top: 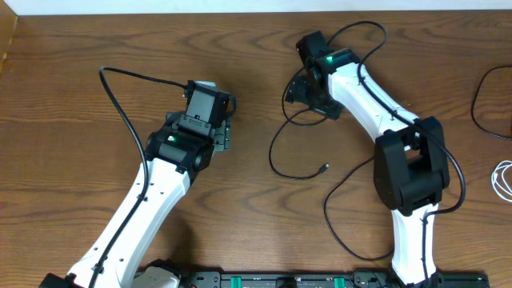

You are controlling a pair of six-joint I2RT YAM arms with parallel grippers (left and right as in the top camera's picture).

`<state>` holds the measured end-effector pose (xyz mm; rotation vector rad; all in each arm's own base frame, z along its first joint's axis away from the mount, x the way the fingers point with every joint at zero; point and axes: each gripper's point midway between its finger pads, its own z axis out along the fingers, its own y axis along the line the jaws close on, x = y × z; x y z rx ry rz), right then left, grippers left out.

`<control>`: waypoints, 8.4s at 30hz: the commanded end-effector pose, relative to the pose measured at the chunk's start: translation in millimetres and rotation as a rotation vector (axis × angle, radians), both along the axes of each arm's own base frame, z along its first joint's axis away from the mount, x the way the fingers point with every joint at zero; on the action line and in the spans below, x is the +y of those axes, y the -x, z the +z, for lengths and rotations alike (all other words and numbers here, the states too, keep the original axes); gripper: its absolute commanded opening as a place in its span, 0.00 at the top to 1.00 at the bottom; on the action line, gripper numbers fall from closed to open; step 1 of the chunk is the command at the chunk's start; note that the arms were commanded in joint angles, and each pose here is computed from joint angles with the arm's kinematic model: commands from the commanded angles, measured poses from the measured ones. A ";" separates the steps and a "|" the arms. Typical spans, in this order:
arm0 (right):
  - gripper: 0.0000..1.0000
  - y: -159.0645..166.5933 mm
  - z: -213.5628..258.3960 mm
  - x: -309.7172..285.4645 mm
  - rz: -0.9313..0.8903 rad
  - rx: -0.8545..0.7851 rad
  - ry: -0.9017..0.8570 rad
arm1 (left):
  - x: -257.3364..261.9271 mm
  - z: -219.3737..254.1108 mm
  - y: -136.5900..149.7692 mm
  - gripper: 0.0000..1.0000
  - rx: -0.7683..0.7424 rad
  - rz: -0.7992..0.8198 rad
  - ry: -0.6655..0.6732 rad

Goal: Untangle cables

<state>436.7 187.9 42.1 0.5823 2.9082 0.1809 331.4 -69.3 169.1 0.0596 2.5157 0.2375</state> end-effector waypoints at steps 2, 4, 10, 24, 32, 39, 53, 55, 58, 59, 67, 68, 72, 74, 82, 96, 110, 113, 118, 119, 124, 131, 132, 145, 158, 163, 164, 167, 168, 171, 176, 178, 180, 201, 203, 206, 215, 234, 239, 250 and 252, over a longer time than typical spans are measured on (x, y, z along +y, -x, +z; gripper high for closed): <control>0.08 11.3 -7.4 -12.3 -0.062 0.027 0.088 | 2.7 -4.3 1.2 0.17 0.016 -0.005 -0.016; 0.08 16.6 -8.9 -20.4 -0.094 0.043 0.125 | 2.7 -4.3 1.2 0.17 0.016 -0.005 -0.017; 0.08 30.7 -26.9 -24.9 -0.120 0.080 0.144 | 2.7 -4.3 1.2 0.17 0.016 -0.005 -0.016; 0.31 36.2 -44.4 -26.9 -0.131 0.082 0.142 | 2.7 -4.3 1.2 0.17 0.016 -0.005 -0.016; 0.27 44.9 -44.6 -3.6 -0.093 0.151 -0.003 | 2.7 -4.3 1.2 0.17 0.016 -0.005 -0.016; 0.23 42.7 -38.9 6.8 -0.002 0.152 -0.082 | 2.7 -4.3 1.2 0.17 0.016 -0.005 -0.016; 0.21 9.6 -28.9 9.0 -0.058 0.004 -0.082 | 2.7 -4.3 1.2 0.17 0.016 -0.005 -0.016; 0.21 8.6 -29.3 5.1 -0.063 -0.007 -0.051 | 2.7 -4.3 1.2 0.17 0.016 -0.005 -0.016; 0.20 9.9 -30.0 2.1 -0.063 -0.011 -0.020 | 2.7 -4.3 1.2 0.17 0.016 -0.005 -0.016; 0.21 10.4 -30.2 0.4 -0.064 -0.013 -0.005 | 2.7 -4.3 1.2 0.17 0.016 -0.005 -0.016; 0.21 13.3 -31.2 -6.0 -0.059 -0.034 0.087 | 2.7 -4.3 1.2 0.17 0.016 -0.005 -0.016; 0.21 13.2 -31.0 -6.8 -0.058 -0.038 0.097 | 2.7 -4.3 1.2 0.17 0.016 -0.005 -0.016; 0.21 16.8 -33.3 -9.2 -0.058 -0.025 0.107 | 2.7 -4.3 1.2 0.17 0.016 -0.005 -0.016; 0.21 19.7 -36.1 -10.5 -0.057 -0.015 0.112 | 2.7 -4.3 1.2 0.17 0.016 -0.005 -0.016; 0.22 28.1 -39.8 -13.9 -0.054 0.016 0.127 | 2.7 -4.3 1.2 0.17 0.016 -0.005 -0.016; 0.37 32.7 -47.4 -14.3 -0.048 0.040 0.141 | 2.7 -4.3 1.2 0.17 0.016 -0.005 -0.016; 0.76 31.2 -48.3 -14.4 -0.049 0.035 0.141 | 2.7 -4.3 1.2 0.17 0.016 -0.005 -0.016; 0.91 31.0 -48.3 -14.5 -0.050 0.034 0.142 | 2.7 -4.3 1.2 0.17 0.016 -0.005 -0.016; 0.99 26.6 -46.3 -18.1 -0.029 0.022 0.149 | 2.7 -4.3 1.2 0.17 0.016 -0.005 -0.016; 0.99 23.9 -43.7 -19.6 -0.011 0.017 0.151 | 2.7 -4.3 1.2 0.17 0.016 -0.005 -0.016; 0.99 4.0 -0.5 -42.2 0.016 -0.034 0.170 | 2.7 -4.3 1.2 0.17 0.016 -0.005 -0.016; 0.99 -20.7 102.8 -90.9 0.024 -0.200 0.184 | 2.7 -4.3 1.2 0.17 0.016 -0.005 -0.016; 0.99 -21.3 115.9 -99.2 0.014 -0.226 0.181 | 2.7 -4.3 1.2 0.17 0.016 -0.005 -0.016; 0.99 12.6 259.9 -205.5 -0.184 -0.527 0.254 | 2.7 -4.3 1.2 0.17 0.016 -0.005 -0.016; 0.99 57.9 244.8 -214.4 -0.038 -0.359 0.260 | 2.7 -4.3 1.2 0.17 0.016 -0.005 -0.016; 0.99 95.7 223.4 -205.3 0.022 -0.182 0.221 | 2.7 -4.3 1.2 0.17 0.016 -0.005 -0.016; 0.99 101.6 220.0 -204.4 0.028 -0.154 0.220 | 2.7 -4.3 1.2 0.17 0.016 -0.005 -0.016; 0.99 114.8 206.4 -202.2 0.041 -0.082 0.211 | 2.7 -4.3 1.2 0.17 0.016 -0.005 -0.016; 0.99 117.4 201.4 -200.5 0.046 -0.064 0.205 | 2.7 -4.3 1.2 0.17 0.016 -0.005 -0.016; 0.99 129.5 174.8 -191.5 0.075 0.020 0.179 | 2.7 -4.3 1.2 0.17 0.016 -0.005 -0.016; 0.99 152.1 109.8 -160.3 0.158 0.154 0.100 | 2.7 -4.3 1.2 0.17 0.016 -0.005 -0.016; 0.99 159.6 91.4 -148.8 0.185 0.182 0.070 | 2.7 -4.3 1.2 0.17 0.016 -0.005 -0.016; 0.99 168.4 71.9 -136.1 0.216 0.207 0.040 | 2.7 -4.3 1.2 0.17 0.016 -0.005 -0.016; 0.93 212.7 -41.0 -105.1 0.132 0.223 0.015 | 2.7 -4.3 1.2 0.17 0.016 -0.005 -0.016; 0.85 213.6 -44.1 -105.5 0.133 0.219 0.015 | 2.7 -4.3 1.2 0.17 0.016 -0.005 -0.016; 0.69 206.7 -45.3 -103.3 0.134 0.188 0.007 | 2.7 -4.3 1.2 0.17 0.016 -0.005 -0.016; 0.83 211.6 -41.9 -82.2 0.192 0.203 -0.114 | 2.7 -4.3 1.2 0.17 0.016 -0.005 -0.016; 0.84 221.3 -33.8 -57.7 0.369 0.204 -0.260 | 2.7 -4.3 1.2 0.17 0.016 -0.005 -0.016; 0.84 222.5 -33.5 -57.5 0.418 0.197 -0.261 | 2.7 -4.3 1.2 0.17 0.016 -0.005 -0.016; 0.73 213.3 -23.8 -34.6 0.498 0.120 -0.383 | 2.7 -4.3 1.2 0.17 0.016 -0.005 -0.016; 0.70 210.8 -24.7 -35.8 0.478 0.118 -0.373 | 2.7 -4.3 1.2 0.17 0.016 -0.005 -0.016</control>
